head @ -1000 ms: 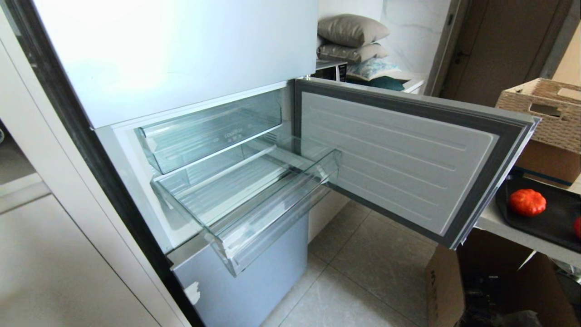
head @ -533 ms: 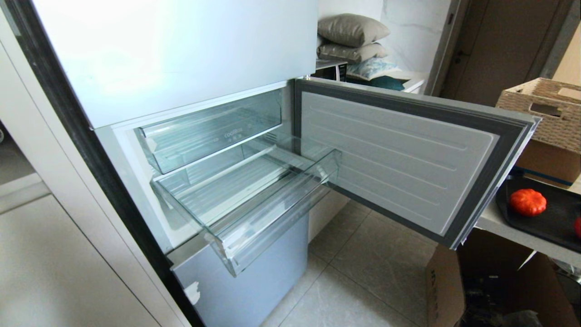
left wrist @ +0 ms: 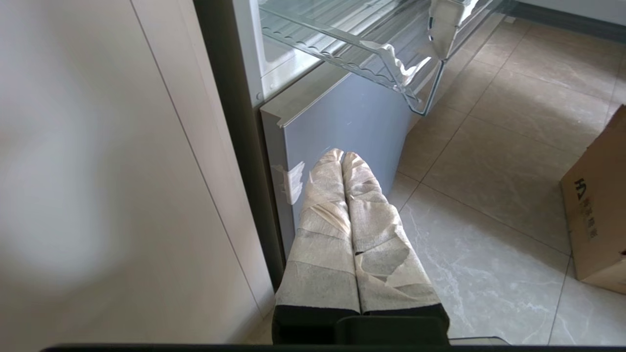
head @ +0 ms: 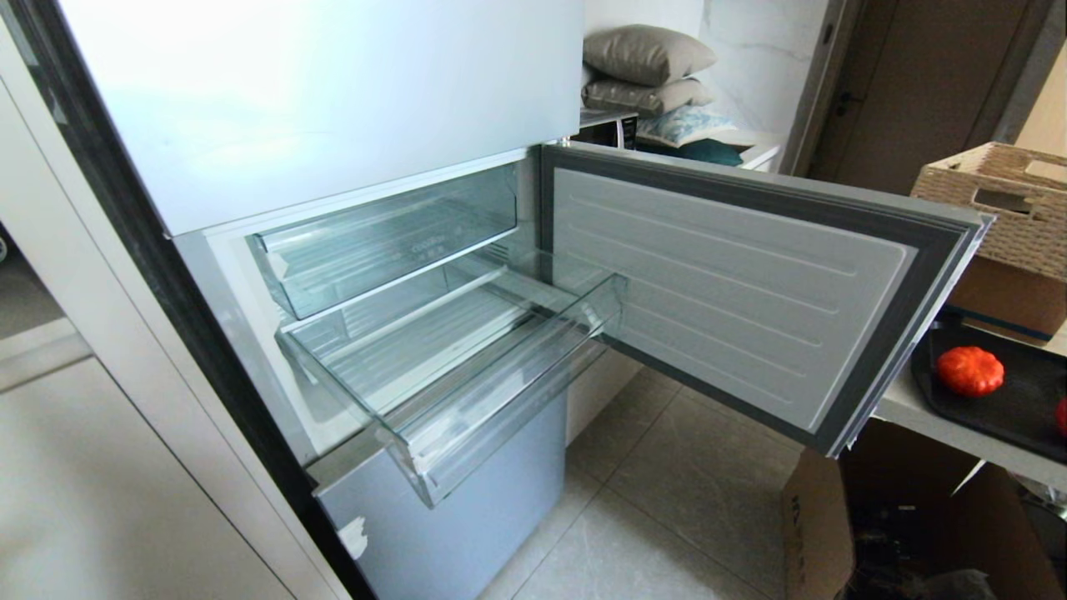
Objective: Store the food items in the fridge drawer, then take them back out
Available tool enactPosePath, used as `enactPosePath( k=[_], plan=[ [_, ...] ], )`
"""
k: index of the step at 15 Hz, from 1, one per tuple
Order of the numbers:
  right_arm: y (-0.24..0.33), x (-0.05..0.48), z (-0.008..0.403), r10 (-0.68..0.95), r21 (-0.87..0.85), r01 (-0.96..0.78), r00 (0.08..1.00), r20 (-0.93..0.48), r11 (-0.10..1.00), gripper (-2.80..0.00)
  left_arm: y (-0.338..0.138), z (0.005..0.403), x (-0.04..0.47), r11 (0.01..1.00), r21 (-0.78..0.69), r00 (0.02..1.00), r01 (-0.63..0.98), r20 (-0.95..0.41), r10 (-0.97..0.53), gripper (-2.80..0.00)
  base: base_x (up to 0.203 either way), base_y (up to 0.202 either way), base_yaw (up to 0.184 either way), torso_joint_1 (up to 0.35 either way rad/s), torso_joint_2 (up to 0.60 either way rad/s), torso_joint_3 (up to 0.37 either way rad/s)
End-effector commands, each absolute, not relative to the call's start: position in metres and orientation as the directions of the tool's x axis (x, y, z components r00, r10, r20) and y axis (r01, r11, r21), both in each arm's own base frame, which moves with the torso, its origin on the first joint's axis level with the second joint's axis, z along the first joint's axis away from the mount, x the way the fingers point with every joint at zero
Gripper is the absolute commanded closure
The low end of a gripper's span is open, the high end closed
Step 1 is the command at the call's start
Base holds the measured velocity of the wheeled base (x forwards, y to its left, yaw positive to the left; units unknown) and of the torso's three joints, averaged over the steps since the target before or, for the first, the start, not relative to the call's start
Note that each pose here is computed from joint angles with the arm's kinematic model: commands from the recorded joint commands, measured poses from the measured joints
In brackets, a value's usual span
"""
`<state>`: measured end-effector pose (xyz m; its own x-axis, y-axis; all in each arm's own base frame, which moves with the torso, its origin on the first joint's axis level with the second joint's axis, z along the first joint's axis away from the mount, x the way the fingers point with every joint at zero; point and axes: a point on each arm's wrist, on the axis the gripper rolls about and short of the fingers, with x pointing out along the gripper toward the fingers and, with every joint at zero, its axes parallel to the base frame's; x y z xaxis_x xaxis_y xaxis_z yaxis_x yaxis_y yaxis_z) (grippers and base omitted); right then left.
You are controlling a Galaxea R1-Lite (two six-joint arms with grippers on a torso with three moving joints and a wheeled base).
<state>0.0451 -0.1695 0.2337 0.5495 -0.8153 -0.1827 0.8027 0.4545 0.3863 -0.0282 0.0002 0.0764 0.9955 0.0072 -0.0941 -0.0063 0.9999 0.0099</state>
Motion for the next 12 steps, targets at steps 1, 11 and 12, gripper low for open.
enactPosePath(
  k=[1, 11, 12],
  plan=[
    [-0.191, 0.052, 0.215, -0.778, 0.405, 0.799, 0.568, -0.267, 0.445, -2.8, 0.0, 0.076, -0.028, 1.0, 0.01, 0.995, -0.007, -0.096, 0.008, 0.0, 0.0, 0.0, 0.0, 0.0, 0.0, 0.0],
    [-0.195, 0.148, 0.189, -0.507, 0.357, 0.633, 0.77, -0.389, 0.687, -2.8, 0.0, 0.076, -0.028, 1.0, 0.01, 0.995, -0.007, -0.096, 0.008, 0.0, 0.0, 0.0, 0.0, 0.0, 0.0, 0.0],
    [-0.201, 0.156, 0.186, -0.493, 0.346, 0.627, 0.771, -0.402, 0.698, -2.8, 0.0, 0.076, -0.028, 1.0, 0.01, 0.995, -0.007, -0.096, 0.008, 0.0, 0.0, 0.0, 0.0, 0.0, 0.0, 0.0]
  ],
)
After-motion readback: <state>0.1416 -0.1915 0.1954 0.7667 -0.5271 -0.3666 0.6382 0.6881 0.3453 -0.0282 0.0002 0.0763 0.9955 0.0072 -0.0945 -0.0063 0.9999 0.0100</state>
